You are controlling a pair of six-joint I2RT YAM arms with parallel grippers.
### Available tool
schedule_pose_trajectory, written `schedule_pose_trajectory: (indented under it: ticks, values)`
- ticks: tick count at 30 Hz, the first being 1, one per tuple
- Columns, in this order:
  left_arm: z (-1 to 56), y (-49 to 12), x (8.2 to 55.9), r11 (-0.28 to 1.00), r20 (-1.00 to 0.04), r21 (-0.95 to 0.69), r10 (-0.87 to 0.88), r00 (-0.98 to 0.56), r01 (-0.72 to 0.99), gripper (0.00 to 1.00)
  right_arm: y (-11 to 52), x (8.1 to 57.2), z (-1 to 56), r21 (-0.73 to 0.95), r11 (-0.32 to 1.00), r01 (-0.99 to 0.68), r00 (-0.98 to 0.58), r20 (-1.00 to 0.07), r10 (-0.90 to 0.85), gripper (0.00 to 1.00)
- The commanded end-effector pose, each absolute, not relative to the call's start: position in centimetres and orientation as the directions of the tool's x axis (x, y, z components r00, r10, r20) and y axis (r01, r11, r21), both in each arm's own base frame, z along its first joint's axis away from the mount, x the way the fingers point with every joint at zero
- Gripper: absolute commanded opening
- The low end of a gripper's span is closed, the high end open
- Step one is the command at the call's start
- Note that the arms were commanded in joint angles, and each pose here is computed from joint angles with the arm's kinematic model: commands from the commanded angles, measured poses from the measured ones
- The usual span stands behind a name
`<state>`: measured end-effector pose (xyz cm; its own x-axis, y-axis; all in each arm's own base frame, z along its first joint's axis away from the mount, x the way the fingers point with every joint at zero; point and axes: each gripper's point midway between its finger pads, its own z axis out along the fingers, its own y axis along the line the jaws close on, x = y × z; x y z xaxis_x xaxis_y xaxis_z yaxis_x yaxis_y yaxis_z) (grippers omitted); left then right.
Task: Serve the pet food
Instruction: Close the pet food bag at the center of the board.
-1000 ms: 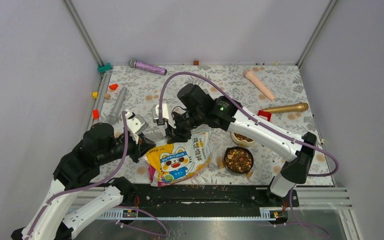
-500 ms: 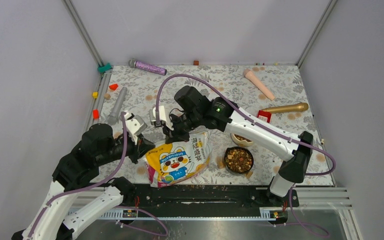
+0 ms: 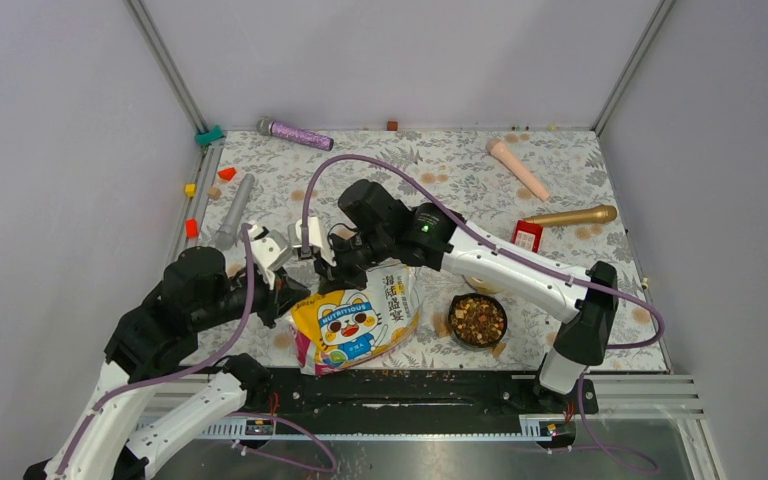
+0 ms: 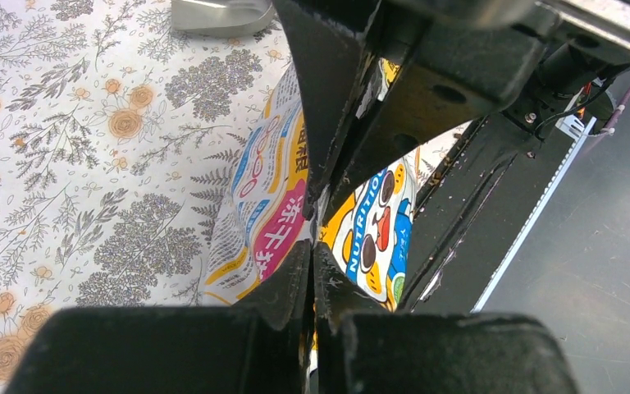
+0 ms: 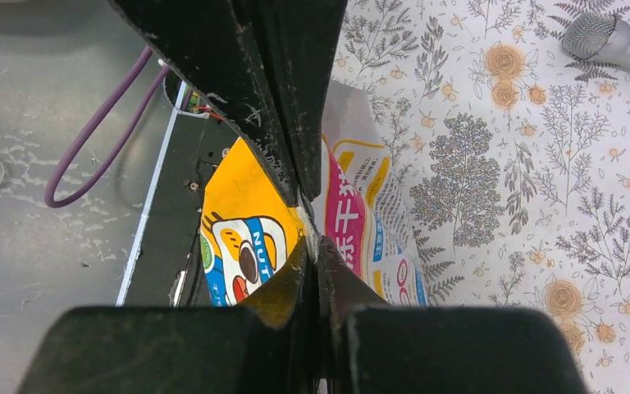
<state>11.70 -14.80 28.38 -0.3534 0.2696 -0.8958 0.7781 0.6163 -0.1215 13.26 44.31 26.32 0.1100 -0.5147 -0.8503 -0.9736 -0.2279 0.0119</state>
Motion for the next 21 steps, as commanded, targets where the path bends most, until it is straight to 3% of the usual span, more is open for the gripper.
schedule_pose_trajectory:
  ticks: [1,3,5,7,10,14,15,18,19,20,21]
  values:
    - [32.7,-16.0,12.5,0.581,-0.964,-0.074,0.167,-0.208,0.810,0.00,45.8,12.5,28.8,-0.024,-0.252,-0.968,0.134,-0.892,-0.432,0.00]
    - [32.8,-15.7,12.6,0.595,-0.965,-0.070,0.164,-0.206,0.801,0.03,45.6,12.5,29.1,-0.036,-0.244,-0.969,0.139,-0.897,-0.421,0.00]
    - [32.5,-15.2,12.9,0.628,-0.960,-0.072,0.168,-0.225,0.775,0.33,45.3,12.4,29.6,-0.042,-0.237,-0.970,0.139,-0.902,-0.409,0.00]
    - [31.5,-14.1,13.2,0.688,-0.945,-0.102,0.160,-0.287,0.718,0.50,45.0,12.2,30.2,-0.041,-0.233,-0.972,0.134,-0.906,-0.401,0.00]
    - [29.9,-13.2,13.0,0.731,-0.930,-0.135,0.139,-0.340,0.669,0.57,44.7,12.2,31.0,-0.045,-0.219,-0.975,0.130,-0.911,-0.392,0.00]
    - [29.0,-12.2,12.7,0.766,-0.927,-0.153,0.109,-0.360,0.625,0.40,44.1,12.1,31.7,-0.053,-0.201,-0.978,0.128,-0.914,-0.384,0.00]
    - [29.0,-12.0,12.5,0.766,-0.928,-0.154,0.106,-0.358,0.624,0.40,44.0,12.1,31.9,-0.051,-0.196,-0.979,0.125,-0.914,-0.386,0.00]
    - [28.9,-11.6,12.5,0.780,-0.929,-0.160,0.088,-0.360,0.605,0.51,43.7,12.2,32.1,-0.045,-0.184,-0.982,0.116,-0.910,-0.398,0.00]
    - [28.9,-11.5,12.4,0.781,-0.929,-0.161,0.087,-0.361,0.603,0.47,43.6,12.1,32.0,-0.041,-0.182,-0.982,0.112,-0.908,-0.403,0.00]
    - [28.9,-11.5,12.4,0.781,-0.928,-0.162,0.088,-0.363,0.603,0.33,43.5,12.1,32.1,-0.038,-0.182,-0.982,0.110,-0.909,-0.402,0.00]
    - [28.8,-11.5,12.4,0.781,-0.926,-0.160,0.093,-0.366,0.603,0.06,43.5,12.0,32.1,-0.036,-0.185,-0.982,0.109,-0.909,-0.402,0.00]
